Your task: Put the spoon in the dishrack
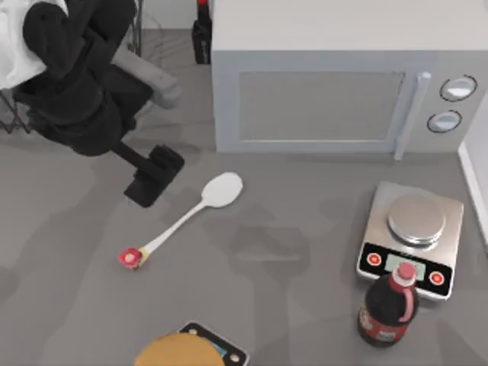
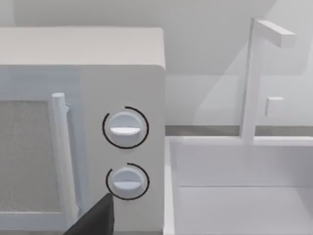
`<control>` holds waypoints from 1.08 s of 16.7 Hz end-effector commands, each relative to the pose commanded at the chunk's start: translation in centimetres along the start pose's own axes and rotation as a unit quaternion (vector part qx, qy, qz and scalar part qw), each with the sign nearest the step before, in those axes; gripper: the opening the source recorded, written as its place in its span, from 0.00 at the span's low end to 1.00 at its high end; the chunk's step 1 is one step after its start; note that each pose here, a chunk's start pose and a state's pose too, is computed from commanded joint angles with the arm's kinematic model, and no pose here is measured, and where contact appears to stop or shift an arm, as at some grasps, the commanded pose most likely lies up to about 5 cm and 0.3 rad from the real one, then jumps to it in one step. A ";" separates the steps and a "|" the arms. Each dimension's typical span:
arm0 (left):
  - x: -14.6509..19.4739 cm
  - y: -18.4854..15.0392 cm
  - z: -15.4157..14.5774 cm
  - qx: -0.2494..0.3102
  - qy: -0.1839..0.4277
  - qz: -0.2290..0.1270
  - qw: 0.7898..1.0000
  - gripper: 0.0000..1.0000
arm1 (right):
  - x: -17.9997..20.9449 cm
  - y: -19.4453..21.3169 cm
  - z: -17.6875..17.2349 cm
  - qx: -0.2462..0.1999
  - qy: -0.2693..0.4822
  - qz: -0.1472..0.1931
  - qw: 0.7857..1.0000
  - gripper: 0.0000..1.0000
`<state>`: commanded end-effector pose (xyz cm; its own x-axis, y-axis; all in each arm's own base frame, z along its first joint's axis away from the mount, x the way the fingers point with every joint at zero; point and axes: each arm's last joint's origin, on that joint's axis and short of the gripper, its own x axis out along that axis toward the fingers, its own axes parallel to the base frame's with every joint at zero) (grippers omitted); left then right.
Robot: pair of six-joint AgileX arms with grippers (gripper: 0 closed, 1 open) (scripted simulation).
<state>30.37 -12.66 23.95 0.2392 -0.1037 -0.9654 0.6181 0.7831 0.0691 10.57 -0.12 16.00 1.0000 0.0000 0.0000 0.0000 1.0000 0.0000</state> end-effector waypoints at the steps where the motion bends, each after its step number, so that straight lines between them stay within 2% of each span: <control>1: 1.2 -0.3 1.2 0.014 0.029 -0.010 0.999 1.00 | 0.0 0.0 0.0 0.000 0.000 0.000 1.000 1.00; 4: 4.4 -1.1 3.7 0.048 0.094 -0.034 0.994 1.00 | 0.0 0.0 0.0 0.000 0.000 0.000 1.000 1.00; 7: 5.9 -1.7 4.7 0.065 0.125 -0.044 0.989 1.00 | 0.0 0.0 0.0 0.000 0.000 0.000 1.000 1.00; 14: 6.6 -1.6 4.6 0.065 0.128 -0.045 0.989 1.00 | 0.0 0.0 0.0 0.000 0.000 0.000 1.000 1.00; 18: 10.8 -1.9 3.9 0.066 0.124 -0.044 0.989 1.00 | 0.0 0.0 0.0 0.000 0.000 0.000 1.000 1.00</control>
<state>34.67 -17.70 14.33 0.0003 -0.0018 -1.0000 0.7243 0.6895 -0.0010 10.57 -0.12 16.00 1.0000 0.0000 0.0000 0.0000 1.0000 0.0000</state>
